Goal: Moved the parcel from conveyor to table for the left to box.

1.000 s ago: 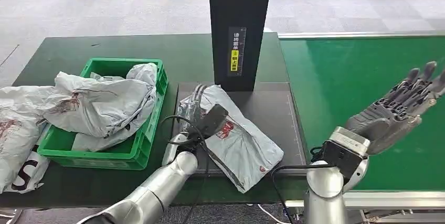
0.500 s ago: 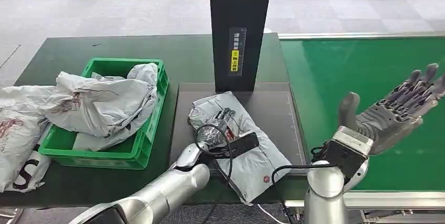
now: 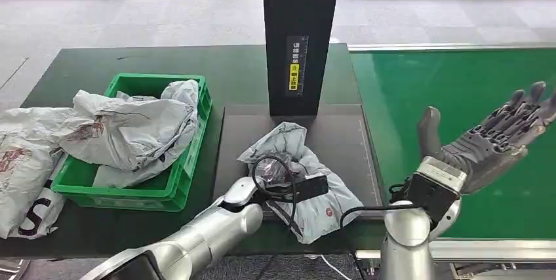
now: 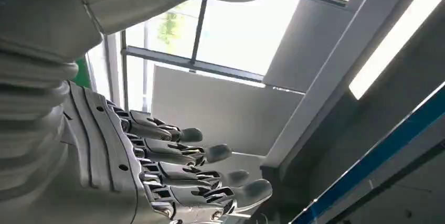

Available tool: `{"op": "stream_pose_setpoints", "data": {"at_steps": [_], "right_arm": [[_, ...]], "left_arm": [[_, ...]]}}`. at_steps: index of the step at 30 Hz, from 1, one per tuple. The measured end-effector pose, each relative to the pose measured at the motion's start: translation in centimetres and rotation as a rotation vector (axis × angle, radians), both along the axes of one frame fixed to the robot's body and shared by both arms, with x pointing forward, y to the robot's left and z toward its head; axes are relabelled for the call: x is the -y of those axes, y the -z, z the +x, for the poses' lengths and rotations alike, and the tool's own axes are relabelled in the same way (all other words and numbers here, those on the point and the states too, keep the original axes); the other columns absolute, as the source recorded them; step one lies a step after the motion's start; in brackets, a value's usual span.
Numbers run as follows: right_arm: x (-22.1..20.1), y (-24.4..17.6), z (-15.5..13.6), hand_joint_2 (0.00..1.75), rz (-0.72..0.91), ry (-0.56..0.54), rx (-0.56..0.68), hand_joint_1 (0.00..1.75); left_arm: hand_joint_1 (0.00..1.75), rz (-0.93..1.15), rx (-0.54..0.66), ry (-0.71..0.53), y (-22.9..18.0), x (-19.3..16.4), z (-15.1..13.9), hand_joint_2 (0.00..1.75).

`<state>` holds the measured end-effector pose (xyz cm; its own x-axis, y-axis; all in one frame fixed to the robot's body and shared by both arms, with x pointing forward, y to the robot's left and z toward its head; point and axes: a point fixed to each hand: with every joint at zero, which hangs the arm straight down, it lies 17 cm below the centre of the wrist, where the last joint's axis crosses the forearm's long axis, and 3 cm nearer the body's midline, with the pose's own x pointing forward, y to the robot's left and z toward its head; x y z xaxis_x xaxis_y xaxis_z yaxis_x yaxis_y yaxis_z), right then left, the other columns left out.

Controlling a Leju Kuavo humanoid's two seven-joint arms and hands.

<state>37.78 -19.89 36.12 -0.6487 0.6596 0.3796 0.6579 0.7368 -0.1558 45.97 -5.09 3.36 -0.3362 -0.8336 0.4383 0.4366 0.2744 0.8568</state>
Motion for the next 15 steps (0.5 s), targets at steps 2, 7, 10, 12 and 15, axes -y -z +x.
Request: {"op": "stream_pose_setpoints", "data": {"at_steps": [2,7,10,12,15], "right_arm": [[0.1,0.0,0.0,1.75,0.000,0.003,-0.001,0.00],[0.2,0.1,0.0,1.75,0.000,0.005,-0.003,0.00],[0.2,0.2,0.1,1.75,0.002,0.005,-0.007,0.00],[0.3,0.3,0.1,1.75,0.001,0.006,-0.009,0.00],[0.5,0.5,0.2,1.75,0.002,0.012,-0.013,0.00]], "left_arm": [[1.75,0.003,0.001,0.002,0.0,0.0,0.0,1.75],[1.75,0.009,0.002,0.004,0.1,0.0,0.0,1.75],[1.75,-0.002,0.025,-0.010,-0.3,-0.1,0.3,1.75],[1.75,-0.068,0.087,-0.035,-1.7,-0.2,0.8,1.75],[1.75,-0.211,0.256,-0.080,-5.4,-0.8,1.7,1.75]]}}
